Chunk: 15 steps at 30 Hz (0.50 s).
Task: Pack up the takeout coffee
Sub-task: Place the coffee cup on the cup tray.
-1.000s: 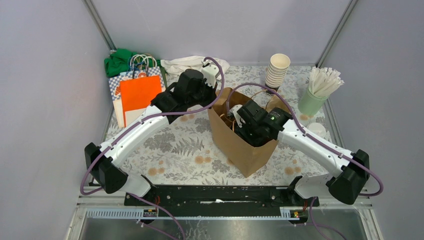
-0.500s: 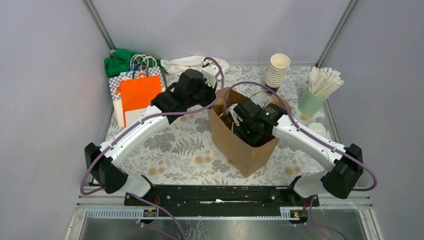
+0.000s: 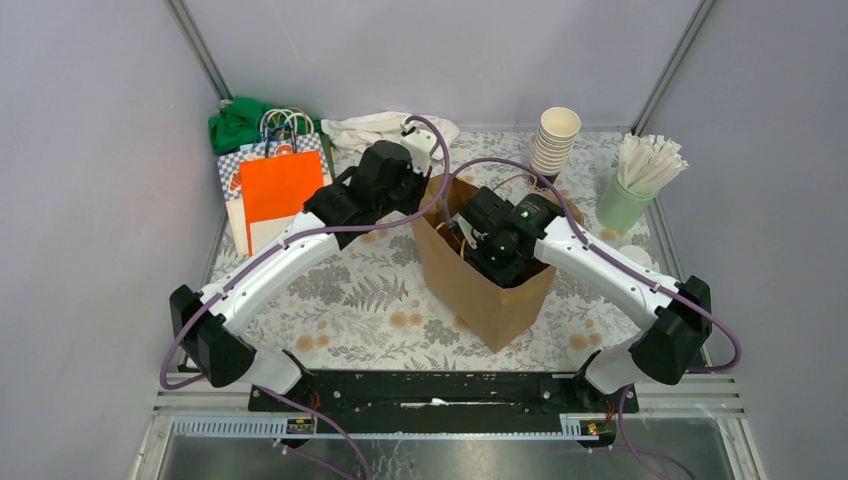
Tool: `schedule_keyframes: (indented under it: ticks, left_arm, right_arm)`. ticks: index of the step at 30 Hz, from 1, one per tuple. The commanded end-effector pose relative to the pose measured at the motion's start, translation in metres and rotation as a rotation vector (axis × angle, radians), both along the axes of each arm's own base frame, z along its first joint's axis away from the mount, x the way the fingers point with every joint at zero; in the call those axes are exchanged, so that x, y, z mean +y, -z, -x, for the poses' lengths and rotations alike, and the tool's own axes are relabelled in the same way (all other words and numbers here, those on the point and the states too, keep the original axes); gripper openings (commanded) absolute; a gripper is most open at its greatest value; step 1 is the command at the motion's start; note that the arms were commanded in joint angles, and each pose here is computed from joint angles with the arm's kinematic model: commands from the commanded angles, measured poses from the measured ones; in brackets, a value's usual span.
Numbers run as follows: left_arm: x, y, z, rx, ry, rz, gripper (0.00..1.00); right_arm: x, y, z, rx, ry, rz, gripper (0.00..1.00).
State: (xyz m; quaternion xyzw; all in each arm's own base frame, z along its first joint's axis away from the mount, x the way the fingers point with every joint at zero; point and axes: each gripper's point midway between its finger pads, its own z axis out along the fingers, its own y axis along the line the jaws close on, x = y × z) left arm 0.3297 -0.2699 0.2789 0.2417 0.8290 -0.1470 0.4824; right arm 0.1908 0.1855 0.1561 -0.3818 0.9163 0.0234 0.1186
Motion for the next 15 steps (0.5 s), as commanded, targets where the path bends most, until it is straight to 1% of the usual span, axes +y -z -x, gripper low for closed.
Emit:
schedule_keyframes:
  ticks: [1, 7, 11, 15]
  left_arm:
    - [0.012, -0.008, -0.009, -0.031, -0.062, -0.029, 0.00]
    - [0.012, -0.017, -0.012, -0.056, -0.063, -0.023, 0.00]
    - [0.010, -0.023, -0.013, -0.070, -0.057, -0.014, 0.00]
    - [0.012, -0.026, -0.012, -0.078, -0.058, -0.014, 0.00]
  right_arm:
    - [-0.012, -0.017, 0.006, 0.023, 0.017, 0.037, 0.26]
    - [-0.014, -0.029, 0.004, 0.011, 0.014, 0.045, 0.26]
    - [-0.011, -0.037, 0.003, -0.007, 0.021, 0.022, 0.26]
    - [-0.014, -0.034, 0.005, 0.007, 0.021, 0.037, 0.26]
